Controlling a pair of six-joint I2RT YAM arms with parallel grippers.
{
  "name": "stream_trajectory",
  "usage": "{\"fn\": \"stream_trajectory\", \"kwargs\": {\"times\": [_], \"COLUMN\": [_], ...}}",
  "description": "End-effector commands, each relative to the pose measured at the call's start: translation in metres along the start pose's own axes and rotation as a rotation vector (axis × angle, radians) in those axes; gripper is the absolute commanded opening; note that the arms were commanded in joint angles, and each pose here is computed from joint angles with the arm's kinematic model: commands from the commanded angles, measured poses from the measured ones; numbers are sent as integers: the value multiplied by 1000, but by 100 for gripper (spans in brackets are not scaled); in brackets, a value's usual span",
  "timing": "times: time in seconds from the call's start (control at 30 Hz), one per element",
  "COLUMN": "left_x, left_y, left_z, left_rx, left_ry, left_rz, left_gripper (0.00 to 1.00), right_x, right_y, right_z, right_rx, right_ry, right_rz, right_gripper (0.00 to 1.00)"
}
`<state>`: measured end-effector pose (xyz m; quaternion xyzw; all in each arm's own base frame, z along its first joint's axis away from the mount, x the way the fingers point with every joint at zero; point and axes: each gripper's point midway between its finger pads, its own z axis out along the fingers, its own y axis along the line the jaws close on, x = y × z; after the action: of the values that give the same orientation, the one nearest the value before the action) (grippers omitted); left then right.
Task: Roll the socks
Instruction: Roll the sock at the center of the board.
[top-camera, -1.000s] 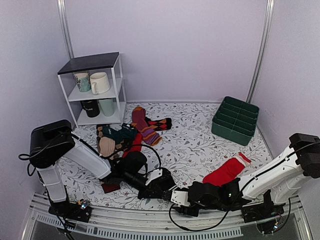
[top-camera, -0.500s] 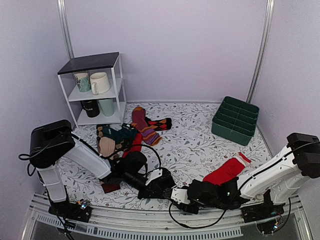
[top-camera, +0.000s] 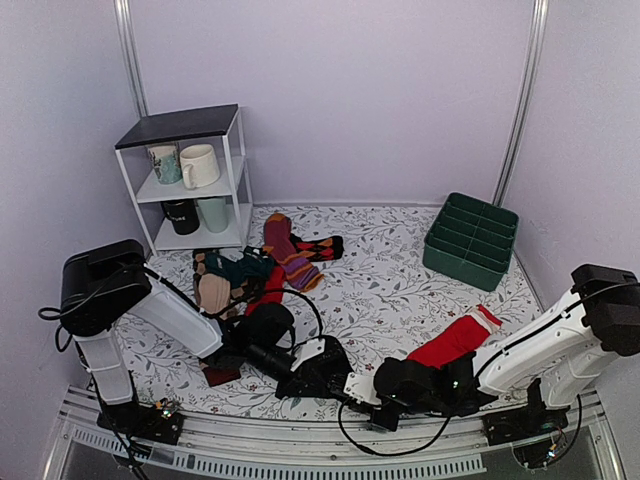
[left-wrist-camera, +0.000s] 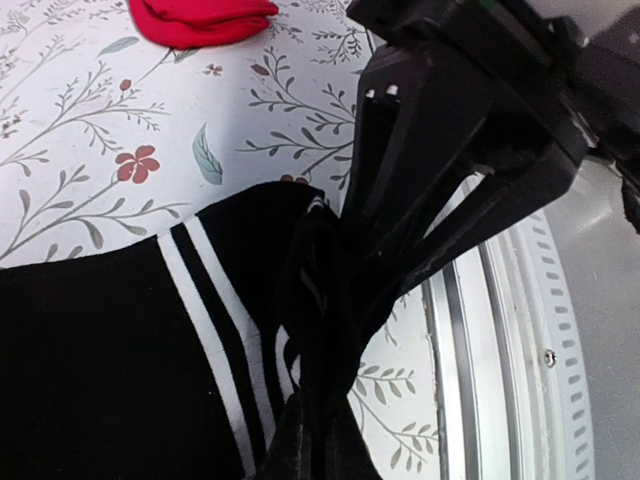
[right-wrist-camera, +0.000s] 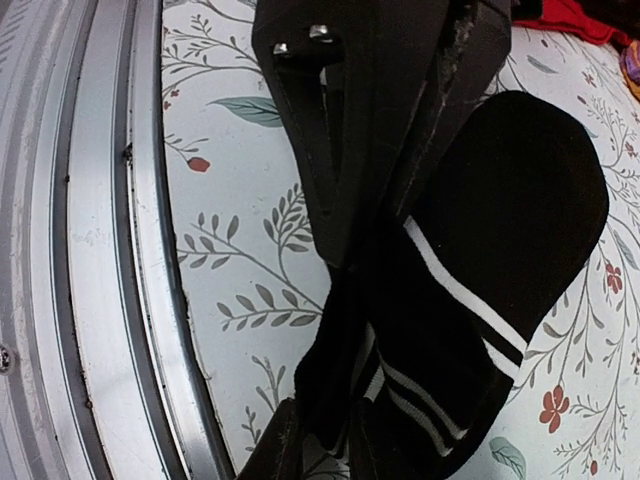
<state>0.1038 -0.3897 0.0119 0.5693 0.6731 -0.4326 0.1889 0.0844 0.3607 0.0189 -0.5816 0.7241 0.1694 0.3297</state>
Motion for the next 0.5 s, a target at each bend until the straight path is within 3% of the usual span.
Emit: {"fn": "stream_trajectory", "kwargs": {"times": [0.0,0.07,0.17,0.2,0.47], "left_x": [63,65,65,64,66], "left_y": [2,2,2,2,2], "left_z": [2,3,3,3,3], "left_rx": [-14,-9,-8,-11,-10], "left_ry": [180,184,184,182,186], "left_rz": [-122,-125,-122,-120,-128], "left_gripper": [0,0,0,0,0], "right_x": [28,24,13,7,-26], "right_y": [-3,-9,-12,-12,-8], "right_z": [3,2,-4,-6,-25], "right_rx": [-7,23,33,27,-5], "right_ry": [109,95,52,29,-103], "right_rz": [108,112,103,90,-14], "right_gripper": [18,25,50,54,56]}}
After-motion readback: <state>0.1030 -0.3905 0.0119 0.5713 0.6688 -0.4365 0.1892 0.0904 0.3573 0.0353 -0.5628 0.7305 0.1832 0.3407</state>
